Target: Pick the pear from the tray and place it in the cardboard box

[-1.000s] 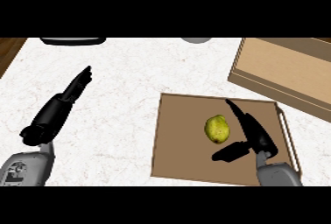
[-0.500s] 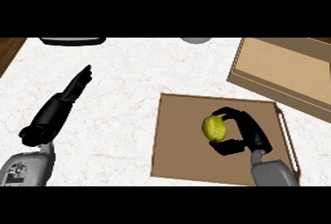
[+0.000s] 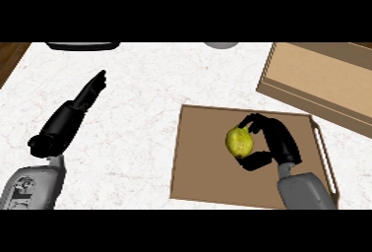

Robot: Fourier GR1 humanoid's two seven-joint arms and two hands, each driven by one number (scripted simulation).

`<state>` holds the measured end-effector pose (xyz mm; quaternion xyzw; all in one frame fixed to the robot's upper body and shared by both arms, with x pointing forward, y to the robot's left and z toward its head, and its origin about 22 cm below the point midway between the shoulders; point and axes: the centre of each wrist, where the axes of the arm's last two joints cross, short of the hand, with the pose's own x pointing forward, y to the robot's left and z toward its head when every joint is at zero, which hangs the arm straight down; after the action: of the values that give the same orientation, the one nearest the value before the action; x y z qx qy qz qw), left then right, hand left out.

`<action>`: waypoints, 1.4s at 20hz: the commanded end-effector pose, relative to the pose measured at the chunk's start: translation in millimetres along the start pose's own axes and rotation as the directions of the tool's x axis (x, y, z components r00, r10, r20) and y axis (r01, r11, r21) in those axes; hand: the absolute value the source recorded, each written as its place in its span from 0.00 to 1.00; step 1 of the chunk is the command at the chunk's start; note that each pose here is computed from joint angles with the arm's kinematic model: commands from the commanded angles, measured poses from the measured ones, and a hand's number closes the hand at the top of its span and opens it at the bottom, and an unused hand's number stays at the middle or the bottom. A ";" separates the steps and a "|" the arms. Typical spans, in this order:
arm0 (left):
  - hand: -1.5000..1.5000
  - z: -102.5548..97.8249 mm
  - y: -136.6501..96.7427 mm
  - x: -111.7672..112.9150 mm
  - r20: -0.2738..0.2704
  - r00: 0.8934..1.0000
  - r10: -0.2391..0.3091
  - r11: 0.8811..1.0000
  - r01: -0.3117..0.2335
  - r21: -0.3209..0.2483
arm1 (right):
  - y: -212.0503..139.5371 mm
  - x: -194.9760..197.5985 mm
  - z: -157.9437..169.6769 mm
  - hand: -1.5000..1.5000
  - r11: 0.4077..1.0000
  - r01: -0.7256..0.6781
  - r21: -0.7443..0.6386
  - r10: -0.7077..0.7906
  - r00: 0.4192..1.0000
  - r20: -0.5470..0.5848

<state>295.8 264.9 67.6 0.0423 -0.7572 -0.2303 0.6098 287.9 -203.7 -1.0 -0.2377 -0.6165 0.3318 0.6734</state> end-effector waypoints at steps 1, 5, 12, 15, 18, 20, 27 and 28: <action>0.50 4.0 -1.8 -2.0 0.000 1.000 -0.008 1.000 0.008 -0.010 | -17.7 17.6 -13.1 1.00 0.963 -0.256 0.083 0.227 0.938 0.262; 0.50 -13.5 -11.1 8.8 0.019 1.000 0.001 0.999 0.000 -0.041 | -24.0 48.7 -19.4 1.00 0.808 -0.572 0.142 0.396 0.705 0.588; 0.50 -4.1 -3.0 6.4 -0.013 1.000 0.008 1.000 -0.008 0.001 | -82.3 68.5 -15.2 1.00 0.814 -0.561 -0.151 0.471 0.484 0.738; 0.50 13.4 12.0 2.0 -0.003 1.000 0.014 1.000 -0.014 0.000 | -119.0 89.8 -11.8 1.00 0.850 -0.503 -0.156 0.451 0.542 0.709; 0.50 13.7 7.3 2.0 -0.010 1.000 -0.002 1.000 0.002 0.002 | -148.8 78.5 -9.1 1.00 0.893 -0.385 -0.235 0.445 0.671 0.593; 0.50 1.9 7.9 9.9 -0.004 1.000 0.007 1.000 -0.007 0.001 | -161.0 85.6 -16.4 1.00 0.935 -0.266 -0.235 0.353 0.766 0.537; 0.50 -0.8 7.3 1.1 -0.002 1.000 0.009 1.000 -0.009 0.002 | -207.4 87.1 -53.4 1.00 0.928 -0.161 -0.336 0.282 0.894 0.348; 0.50 0.7 -13.2 -5.8 0.017 1.000 -0.003 0.999 0.003 -0.032 | -222.4 74.1 -58.4 1.00 0.916 -0.157 -0.369 0.283 0.906 0.314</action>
<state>293.4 267.9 67.5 0.0408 -0.7576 -0.2315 0.6090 361.2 -265.0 193.1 -0.3238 -0.7520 0.3854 0.4255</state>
